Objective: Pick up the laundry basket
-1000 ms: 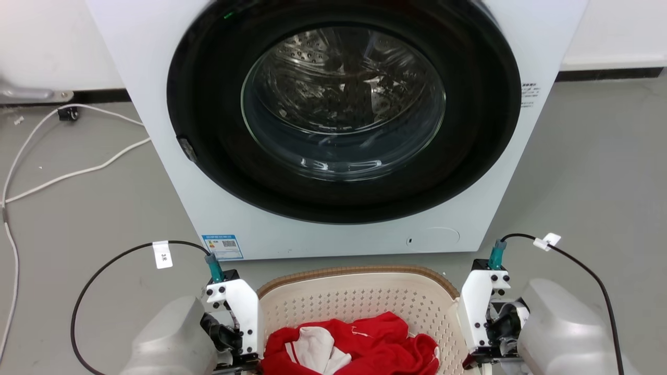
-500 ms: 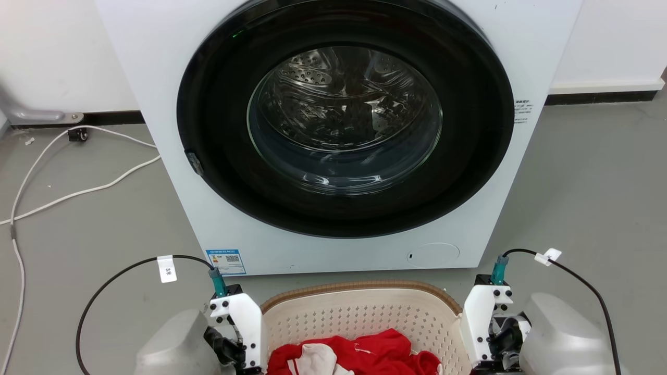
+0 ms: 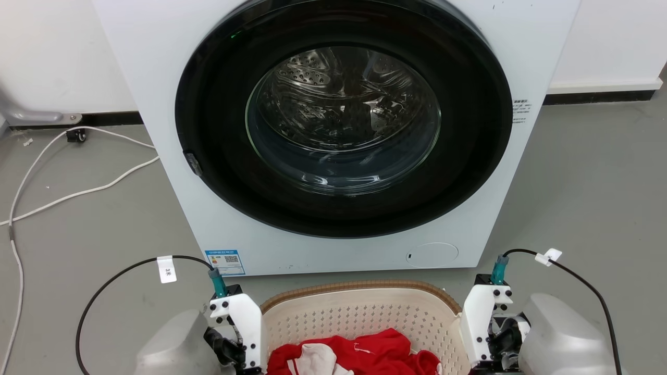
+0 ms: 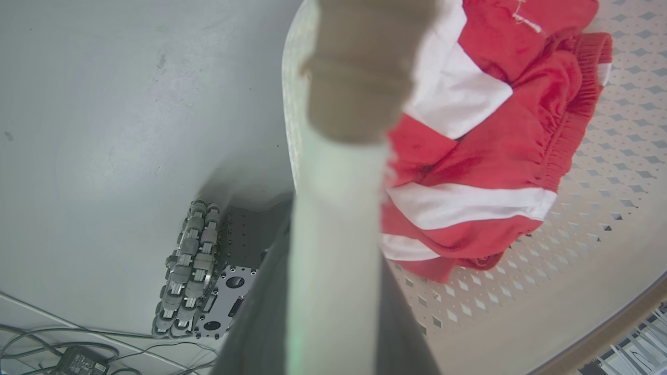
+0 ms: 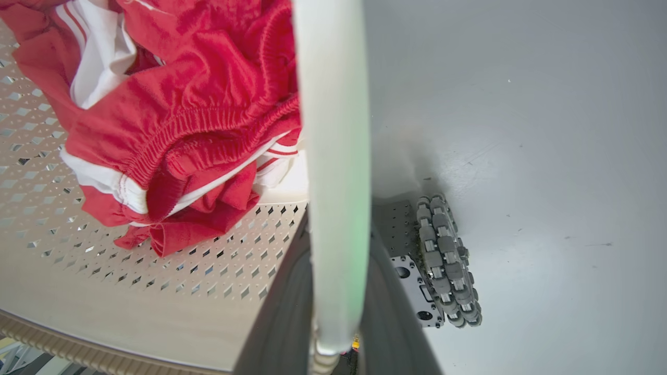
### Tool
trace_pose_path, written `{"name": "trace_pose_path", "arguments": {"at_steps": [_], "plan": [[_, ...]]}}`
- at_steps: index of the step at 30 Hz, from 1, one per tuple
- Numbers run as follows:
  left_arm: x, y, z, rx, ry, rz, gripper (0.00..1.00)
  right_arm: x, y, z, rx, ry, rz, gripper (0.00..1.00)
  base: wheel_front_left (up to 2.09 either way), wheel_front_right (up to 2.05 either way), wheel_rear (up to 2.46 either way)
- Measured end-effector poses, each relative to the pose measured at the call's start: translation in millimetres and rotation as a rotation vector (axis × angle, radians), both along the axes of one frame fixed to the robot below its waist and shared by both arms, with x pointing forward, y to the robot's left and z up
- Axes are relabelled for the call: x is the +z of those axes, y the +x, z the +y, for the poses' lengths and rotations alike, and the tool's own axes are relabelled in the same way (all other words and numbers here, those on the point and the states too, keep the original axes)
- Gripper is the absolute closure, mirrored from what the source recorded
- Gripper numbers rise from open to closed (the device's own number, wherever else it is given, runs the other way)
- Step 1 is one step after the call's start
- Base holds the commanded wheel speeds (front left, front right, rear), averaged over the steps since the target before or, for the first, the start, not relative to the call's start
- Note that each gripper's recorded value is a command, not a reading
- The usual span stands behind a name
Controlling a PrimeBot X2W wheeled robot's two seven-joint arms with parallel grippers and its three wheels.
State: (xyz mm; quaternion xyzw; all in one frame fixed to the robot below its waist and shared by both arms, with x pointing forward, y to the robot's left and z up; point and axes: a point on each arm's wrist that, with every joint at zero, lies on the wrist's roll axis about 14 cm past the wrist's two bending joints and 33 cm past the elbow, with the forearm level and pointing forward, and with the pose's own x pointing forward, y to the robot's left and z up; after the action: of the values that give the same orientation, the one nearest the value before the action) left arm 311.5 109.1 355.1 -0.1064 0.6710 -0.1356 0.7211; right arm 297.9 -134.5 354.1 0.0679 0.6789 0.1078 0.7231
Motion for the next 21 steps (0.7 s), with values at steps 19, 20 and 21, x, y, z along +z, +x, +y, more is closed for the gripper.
{"name": "trace_pose_path", "arguments": {"at_steps": [19,20,21], "plan": [[-1.4,-1.4,0.7,0.013,-0.002,0.004,1.0,0.1,1.3,0.9,0.001,-0.001,-0.008,1.0,0.0,0.0,0.0],[-1.4,-1.4,0.8,0.013,-0.002,0.004,1.0,0.1,1.4,1.0,0.0,-0.001,-0.008,1.0,0.0,0.0,0.0],[-1.4,-1.4,0.8,0.014,-0.002,0.004,1.0,0.2,1.4,1.1,-0.001,0.0,-0.007,1.0,0.0,0.0,0.0]]}}
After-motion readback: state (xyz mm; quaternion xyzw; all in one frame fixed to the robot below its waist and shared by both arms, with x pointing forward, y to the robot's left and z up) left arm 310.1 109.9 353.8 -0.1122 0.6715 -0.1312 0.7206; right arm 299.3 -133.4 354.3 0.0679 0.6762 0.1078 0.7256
